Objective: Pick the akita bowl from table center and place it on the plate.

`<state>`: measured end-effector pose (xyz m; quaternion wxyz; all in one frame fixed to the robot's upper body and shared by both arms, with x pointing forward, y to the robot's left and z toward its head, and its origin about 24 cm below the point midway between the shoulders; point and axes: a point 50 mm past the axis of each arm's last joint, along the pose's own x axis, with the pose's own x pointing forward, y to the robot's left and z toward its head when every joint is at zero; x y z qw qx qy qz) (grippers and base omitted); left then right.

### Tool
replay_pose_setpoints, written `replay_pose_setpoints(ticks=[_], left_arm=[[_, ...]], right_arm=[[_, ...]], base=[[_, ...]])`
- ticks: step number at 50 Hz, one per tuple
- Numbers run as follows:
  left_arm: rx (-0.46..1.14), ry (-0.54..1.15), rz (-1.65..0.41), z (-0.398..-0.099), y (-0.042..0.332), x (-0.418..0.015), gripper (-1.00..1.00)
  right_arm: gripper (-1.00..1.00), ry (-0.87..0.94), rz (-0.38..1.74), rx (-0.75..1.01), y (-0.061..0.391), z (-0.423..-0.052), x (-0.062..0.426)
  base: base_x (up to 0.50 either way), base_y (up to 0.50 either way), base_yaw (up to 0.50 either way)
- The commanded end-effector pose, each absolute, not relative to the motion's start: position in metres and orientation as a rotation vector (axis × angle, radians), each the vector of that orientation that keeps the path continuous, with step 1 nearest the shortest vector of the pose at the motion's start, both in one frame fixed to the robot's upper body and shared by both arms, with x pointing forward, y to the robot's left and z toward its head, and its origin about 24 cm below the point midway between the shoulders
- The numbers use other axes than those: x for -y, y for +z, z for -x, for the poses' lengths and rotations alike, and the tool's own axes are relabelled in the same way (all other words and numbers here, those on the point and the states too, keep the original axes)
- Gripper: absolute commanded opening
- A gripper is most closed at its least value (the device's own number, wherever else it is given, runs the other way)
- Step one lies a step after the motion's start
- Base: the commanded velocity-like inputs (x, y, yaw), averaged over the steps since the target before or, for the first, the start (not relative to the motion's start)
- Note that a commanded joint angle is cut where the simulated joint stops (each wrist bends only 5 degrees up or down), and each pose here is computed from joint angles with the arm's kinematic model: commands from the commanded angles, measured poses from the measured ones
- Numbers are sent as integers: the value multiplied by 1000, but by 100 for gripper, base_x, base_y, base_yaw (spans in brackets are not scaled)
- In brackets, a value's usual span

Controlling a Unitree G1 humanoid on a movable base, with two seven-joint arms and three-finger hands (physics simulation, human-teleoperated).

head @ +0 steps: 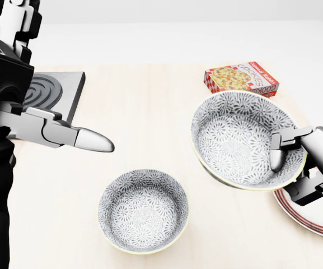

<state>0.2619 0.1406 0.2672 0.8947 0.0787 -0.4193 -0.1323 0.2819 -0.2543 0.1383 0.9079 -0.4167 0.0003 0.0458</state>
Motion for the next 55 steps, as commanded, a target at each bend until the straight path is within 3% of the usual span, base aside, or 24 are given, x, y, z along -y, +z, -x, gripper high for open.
replay_pose_setpoints(ticks=[1, 27, 55], left_arm=[[846, -280, -184, -265, 263, -139, 100], [841, -294, -193, -266, 261, -133, 100], [836, -299, -194, -265, 259, -131, 100]], right_arm=[[-100, -16, 789, -45, 130, -269, 287], [-100, -155, 814, -182, 109, -254, 343], [-100, -272, 873, -352, 81, -262, 384]], base=[[0, 0, 0], [0, 0, 0], [0, 0, 0]])
